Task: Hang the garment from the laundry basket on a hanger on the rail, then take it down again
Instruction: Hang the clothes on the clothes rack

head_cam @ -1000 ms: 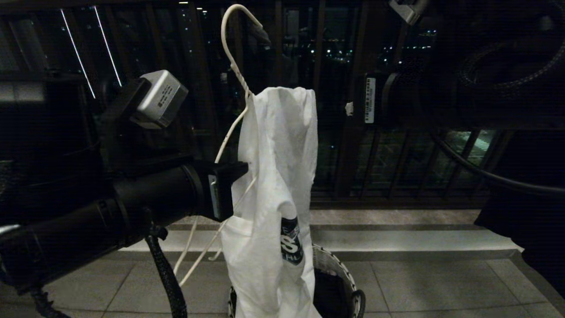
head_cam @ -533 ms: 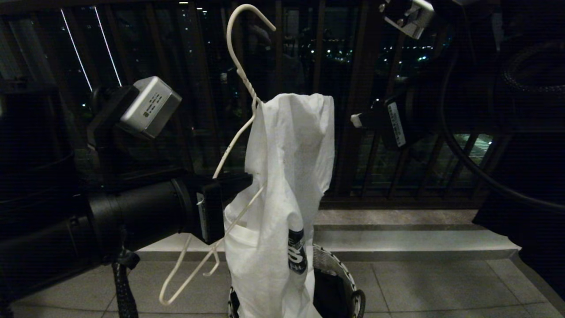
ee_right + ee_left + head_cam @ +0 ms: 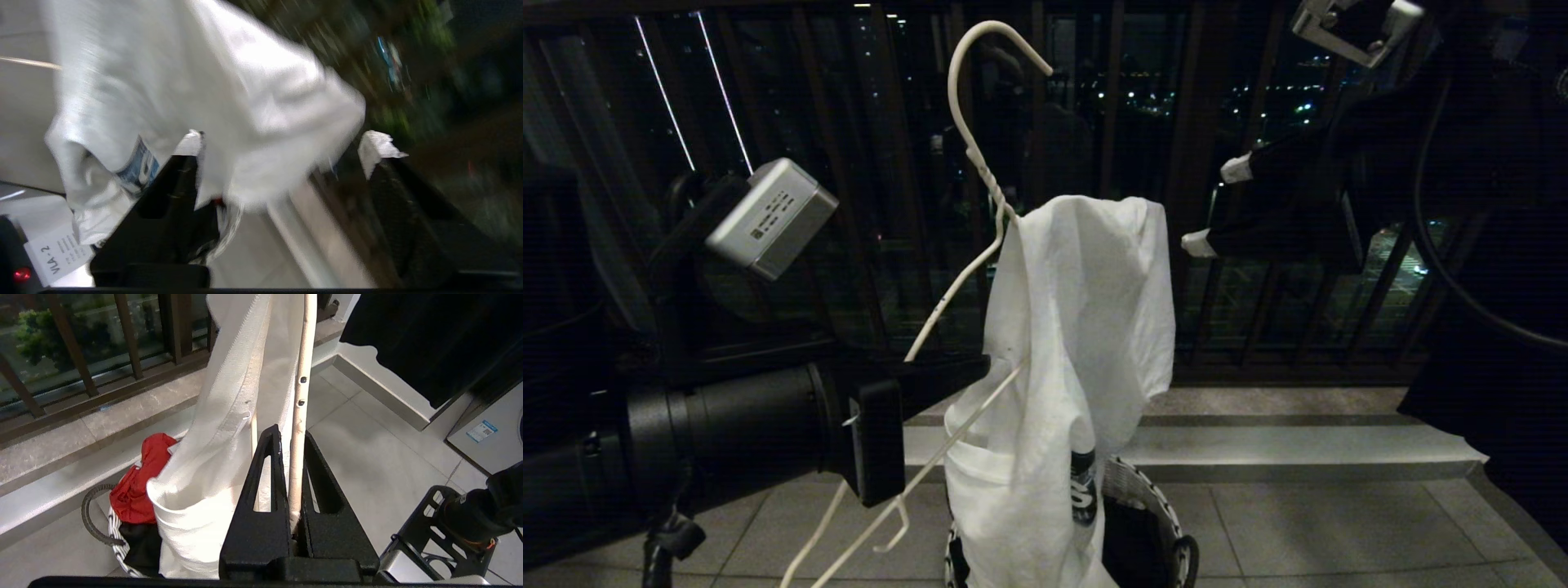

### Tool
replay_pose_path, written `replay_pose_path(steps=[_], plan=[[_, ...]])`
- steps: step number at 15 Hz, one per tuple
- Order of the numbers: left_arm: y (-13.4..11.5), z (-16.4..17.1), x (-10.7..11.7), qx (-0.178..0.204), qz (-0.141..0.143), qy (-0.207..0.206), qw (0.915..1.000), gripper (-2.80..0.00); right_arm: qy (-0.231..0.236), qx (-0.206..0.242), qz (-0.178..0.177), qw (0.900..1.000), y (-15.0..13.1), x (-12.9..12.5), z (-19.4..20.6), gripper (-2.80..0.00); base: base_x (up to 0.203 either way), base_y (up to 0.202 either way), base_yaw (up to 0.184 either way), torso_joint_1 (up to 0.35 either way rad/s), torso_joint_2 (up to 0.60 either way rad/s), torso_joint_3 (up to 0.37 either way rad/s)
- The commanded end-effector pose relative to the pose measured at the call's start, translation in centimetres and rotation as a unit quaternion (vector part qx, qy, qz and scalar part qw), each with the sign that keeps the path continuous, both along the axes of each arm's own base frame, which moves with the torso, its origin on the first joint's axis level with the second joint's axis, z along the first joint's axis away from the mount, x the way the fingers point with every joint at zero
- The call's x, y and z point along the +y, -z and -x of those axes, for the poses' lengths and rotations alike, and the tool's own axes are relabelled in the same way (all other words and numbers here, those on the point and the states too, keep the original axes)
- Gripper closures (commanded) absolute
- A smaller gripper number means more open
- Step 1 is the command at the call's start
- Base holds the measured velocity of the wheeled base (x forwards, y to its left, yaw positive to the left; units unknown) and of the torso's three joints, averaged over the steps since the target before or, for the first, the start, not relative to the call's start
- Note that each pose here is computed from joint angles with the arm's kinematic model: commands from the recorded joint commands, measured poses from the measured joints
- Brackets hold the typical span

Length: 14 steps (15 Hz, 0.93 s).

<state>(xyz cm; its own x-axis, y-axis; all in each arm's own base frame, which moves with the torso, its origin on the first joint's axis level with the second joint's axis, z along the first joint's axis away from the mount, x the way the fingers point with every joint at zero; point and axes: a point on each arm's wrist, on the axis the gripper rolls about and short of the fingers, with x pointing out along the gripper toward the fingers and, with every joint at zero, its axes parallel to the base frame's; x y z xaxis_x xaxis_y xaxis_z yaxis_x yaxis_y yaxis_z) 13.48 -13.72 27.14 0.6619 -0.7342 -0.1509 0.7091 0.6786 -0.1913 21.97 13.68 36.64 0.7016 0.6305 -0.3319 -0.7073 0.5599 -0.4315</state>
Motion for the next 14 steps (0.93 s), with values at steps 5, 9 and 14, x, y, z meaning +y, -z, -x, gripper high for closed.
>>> replay_pose_path(steps=[5,9,14], plan=[[-0.1,0.8,0.5,0.009,0.003,0.044,0.999,0.0,-0.08,-0.024,0.006,0.996,-0.2,-0.2,-1.1,-2.8,0.0,0.0,0.0,0.0,0.0,0.0],[0.0,1.3,0.2,0.024,-0.011,0.061,0.9978,0.0,-0.095,-0.025,0.014,0.995,0.1,-0.1,-1.2,-2.8,0.0,0.0,0.0,0.0,0.0,0.0],[0.1,1.5,0.1,0.025,-0.013,0.066,0.9974,0.0,-0.136,-0.017,0.02,0.99,0.8,1.4,-0.6,-2.8,0.0,0.0,0.0,0.0,0.0,0.0]])
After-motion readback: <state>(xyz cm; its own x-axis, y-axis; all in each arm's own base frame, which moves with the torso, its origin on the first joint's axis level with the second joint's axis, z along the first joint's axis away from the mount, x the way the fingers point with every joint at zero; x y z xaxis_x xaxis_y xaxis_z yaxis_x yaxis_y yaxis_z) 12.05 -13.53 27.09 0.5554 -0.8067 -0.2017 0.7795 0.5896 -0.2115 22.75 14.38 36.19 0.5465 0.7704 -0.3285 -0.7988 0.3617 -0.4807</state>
